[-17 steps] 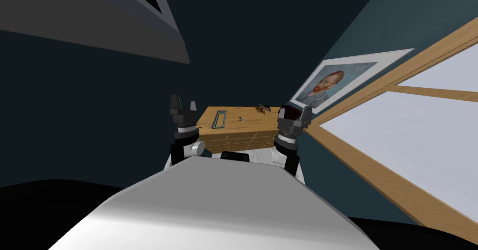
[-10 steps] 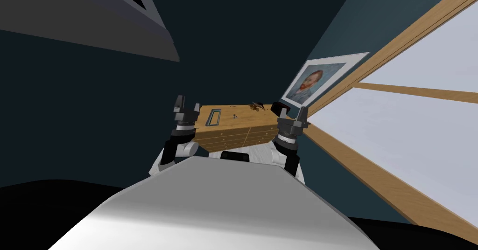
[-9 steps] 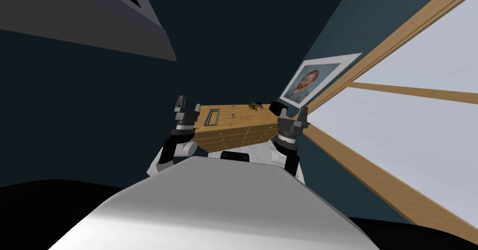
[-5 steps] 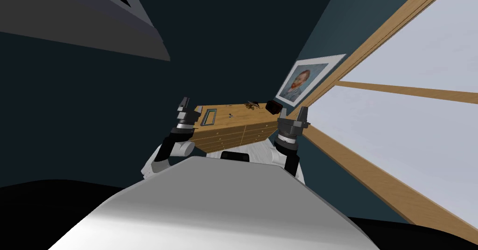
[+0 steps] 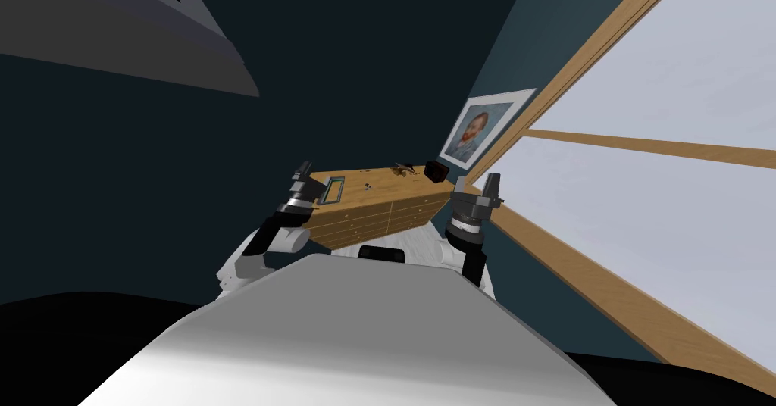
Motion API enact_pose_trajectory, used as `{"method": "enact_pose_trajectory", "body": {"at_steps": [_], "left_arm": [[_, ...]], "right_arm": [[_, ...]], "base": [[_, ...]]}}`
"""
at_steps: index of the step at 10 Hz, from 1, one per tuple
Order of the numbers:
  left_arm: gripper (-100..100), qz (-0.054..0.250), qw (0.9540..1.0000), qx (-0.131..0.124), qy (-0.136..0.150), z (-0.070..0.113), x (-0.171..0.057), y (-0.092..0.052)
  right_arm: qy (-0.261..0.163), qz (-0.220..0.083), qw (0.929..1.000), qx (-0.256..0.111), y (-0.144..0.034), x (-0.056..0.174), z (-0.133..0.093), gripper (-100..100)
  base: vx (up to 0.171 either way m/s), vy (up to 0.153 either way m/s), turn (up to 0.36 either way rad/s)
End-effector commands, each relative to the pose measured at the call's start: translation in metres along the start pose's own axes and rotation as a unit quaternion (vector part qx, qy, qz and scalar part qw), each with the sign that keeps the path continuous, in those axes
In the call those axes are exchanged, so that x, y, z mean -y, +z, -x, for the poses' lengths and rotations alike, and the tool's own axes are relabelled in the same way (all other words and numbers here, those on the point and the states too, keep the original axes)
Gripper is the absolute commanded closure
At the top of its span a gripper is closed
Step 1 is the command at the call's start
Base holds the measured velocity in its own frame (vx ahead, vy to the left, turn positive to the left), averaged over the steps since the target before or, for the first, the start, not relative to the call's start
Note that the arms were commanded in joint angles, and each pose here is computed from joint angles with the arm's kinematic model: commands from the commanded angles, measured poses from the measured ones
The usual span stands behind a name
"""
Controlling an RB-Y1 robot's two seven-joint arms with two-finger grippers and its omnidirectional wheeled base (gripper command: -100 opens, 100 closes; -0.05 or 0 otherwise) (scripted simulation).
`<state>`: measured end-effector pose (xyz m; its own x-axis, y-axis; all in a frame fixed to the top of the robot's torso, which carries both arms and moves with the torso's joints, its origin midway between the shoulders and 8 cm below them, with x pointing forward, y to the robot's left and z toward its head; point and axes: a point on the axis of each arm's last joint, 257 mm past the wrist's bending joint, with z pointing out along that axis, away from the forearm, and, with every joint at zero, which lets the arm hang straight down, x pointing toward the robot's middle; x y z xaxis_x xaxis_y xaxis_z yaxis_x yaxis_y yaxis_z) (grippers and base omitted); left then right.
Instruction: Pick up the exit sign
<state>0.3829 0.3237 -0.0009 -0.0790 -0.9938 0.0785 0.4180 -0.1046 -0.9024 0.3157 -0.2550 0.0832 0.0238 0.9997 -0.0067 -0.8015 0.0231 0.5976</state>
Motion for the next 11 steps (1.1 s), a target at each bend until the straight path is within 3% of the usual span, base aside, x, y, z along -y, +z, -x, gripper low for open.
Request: {"method": "enact_pose_trajectory", "body": {"at_steps": [1,2,3,4,6,7,9,10,11], "left_arm": [[-100,0.007,0.9999,-0.001,-0.014,0.003,-0.003,0.001],[-100,0.039,0.9988,0.001,-0.028,0.013,-0.018,0.002],[-100,0.041,0.9983,0.002,-0.042,0.013,-0.019,0.002],[-100,0.072,0.9959,0.007,-0.054,0.024,-0.033,0.002],[-100,0.076,0.9945,0.008,-0.071,0.024,-0.035,0.002],[-100,0.109,0.9902,0.015,-0.086,0.036,-0.05,0.001],[-100,0.113,0.9881,0.018,-0.102,0.036,-0.052,0.001],[-100,0.146,0.9817,0.029,-0.118,0.049,-0.067,-0.001],[-100,0.15,0.9796,0.032,-0.129,0.05,-0.069,-0.001]], "right_arm": [[0.0,0.0,1.0,0.0,0.0,0.0,0.0,0],[0.0,0.0,1.0,0.0,0.0,0.0,0.0,0],[0.0,0.0,1.0,0.0,0.0,0.0,0.0,0],[0.0,0.0,1.0,0.0,0.0,0.0,0.0,0],[0.0,0.0,1.0,0.0,0.0,0.0,0.0,0],[0.0,0.0,1.0,0.0,0.0,0.0,0.0,0],[0.0,0.0,1.0,0.0,0.0,0.0,0.0,0],[0.0,0.0,1.0,0.0,0.0,0.0,0.0,0],[0.0,0.0,1.0,0.0,0.0,0.0,0.0,0]], "base": [[-0.01,-0.022,-0.003],[-0.012,-0.053,-0.145],[-0.008,-0.057,-0.085],[-0.013,-0.078,-0.143],[-0.004,-0.043,-0.044],[0.0,-0.055,-0.148],[0.0,-0.042,-0.045],[-0.017,-0.036,-0.151],[-0.01,-0.044,-0.11]]}}
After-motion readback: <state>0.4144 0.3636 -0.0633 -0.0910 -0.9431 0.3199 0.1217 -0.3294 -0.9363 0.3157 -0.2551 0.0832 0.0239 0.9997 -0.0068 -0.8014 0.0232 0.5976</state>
